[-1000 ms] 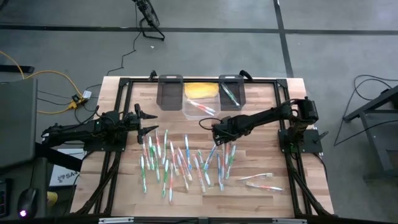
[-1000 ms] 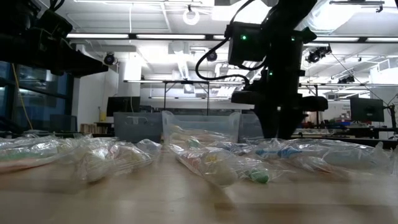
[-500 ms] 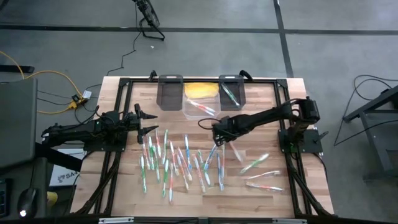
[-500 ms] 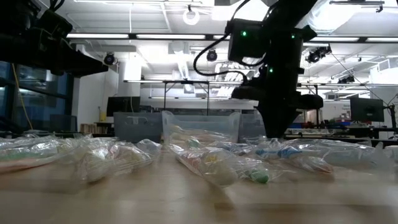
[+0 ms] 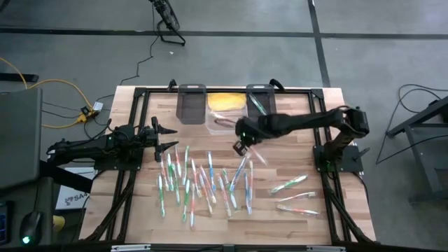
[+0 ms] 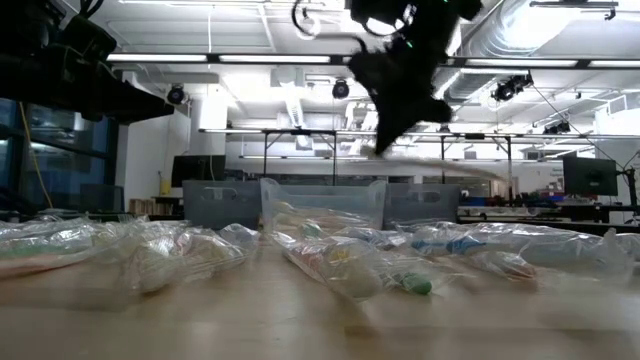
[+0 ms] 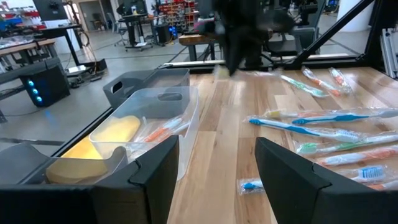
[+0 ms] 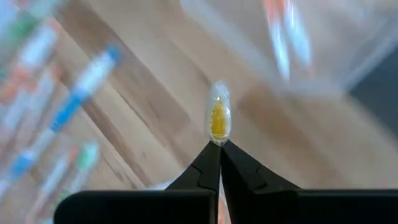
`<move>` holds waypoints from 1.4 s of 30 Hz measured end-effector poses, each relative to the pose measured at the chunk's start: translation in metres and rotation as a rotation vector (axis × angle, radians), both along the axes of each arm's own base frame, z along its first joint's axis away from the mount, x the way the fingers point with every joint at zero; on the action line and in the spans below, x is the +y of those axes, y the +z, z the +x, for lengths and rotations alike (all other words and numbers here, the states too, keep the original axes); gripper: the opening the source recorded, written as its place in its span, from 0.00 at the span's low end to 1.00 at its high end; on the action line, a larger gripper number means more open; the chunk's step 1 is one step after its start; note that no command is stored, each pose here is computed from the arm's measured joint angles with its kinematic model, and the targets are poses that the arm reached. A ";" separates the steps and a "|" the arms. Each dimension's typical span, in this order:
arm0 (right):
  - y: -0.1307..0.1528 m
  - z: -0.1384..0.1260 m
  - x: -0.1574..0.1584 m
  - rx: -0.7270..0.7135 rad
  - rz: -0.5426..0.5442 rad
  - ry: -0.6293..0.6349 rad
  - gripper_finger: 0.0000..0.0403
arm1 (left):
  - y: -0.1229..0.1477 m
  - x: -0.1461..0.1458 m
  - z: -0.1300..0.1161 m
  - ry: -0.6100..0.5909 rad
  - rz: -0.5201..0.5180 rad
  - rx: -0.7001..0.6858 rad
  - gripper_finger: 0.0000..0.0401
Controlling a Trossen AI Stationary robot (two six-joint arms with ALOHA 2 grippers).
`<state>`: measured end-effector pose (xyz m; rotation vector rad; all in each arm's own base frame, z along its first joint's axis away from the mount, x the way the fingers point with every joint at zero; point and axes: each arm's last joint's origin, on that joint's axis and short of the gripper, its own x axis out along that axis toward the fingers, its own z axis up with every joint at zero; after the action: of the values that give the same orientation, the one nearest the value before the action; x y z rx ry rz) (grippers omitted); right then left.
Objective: Pick & Place Toothbrushes
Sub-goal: Put the orange toothbrush into the transparent bin
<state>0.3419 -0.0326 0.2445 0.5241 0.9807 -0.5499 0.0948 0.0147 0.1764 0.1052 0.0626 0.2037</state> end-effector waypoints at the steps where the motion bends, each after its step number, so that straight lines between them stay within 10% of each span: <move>1: 0.006 0.003 -0.005 -0.015 -0.020 0.024 0.01 | 0.000 0.000 0.000 0.000 0.000 0.000 0.51; 24: 0.044 0.072 -0.113 -0.129 -0.314 0.286 0.01 | 0.000 0.000 0.000 0.004 0.000 0.001 0.51; 42: 0.009 0.091 -0.144 -0.040 -0.234 0.299 0.01 | 0.000 0.000 0.000 0.004 0.000 0.000 0.51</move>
<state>0.4328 -0.1766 0.2533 0.1737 0.9221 -0.3771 0.0948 0.0148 0.1763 0.1053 0.0631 0.2073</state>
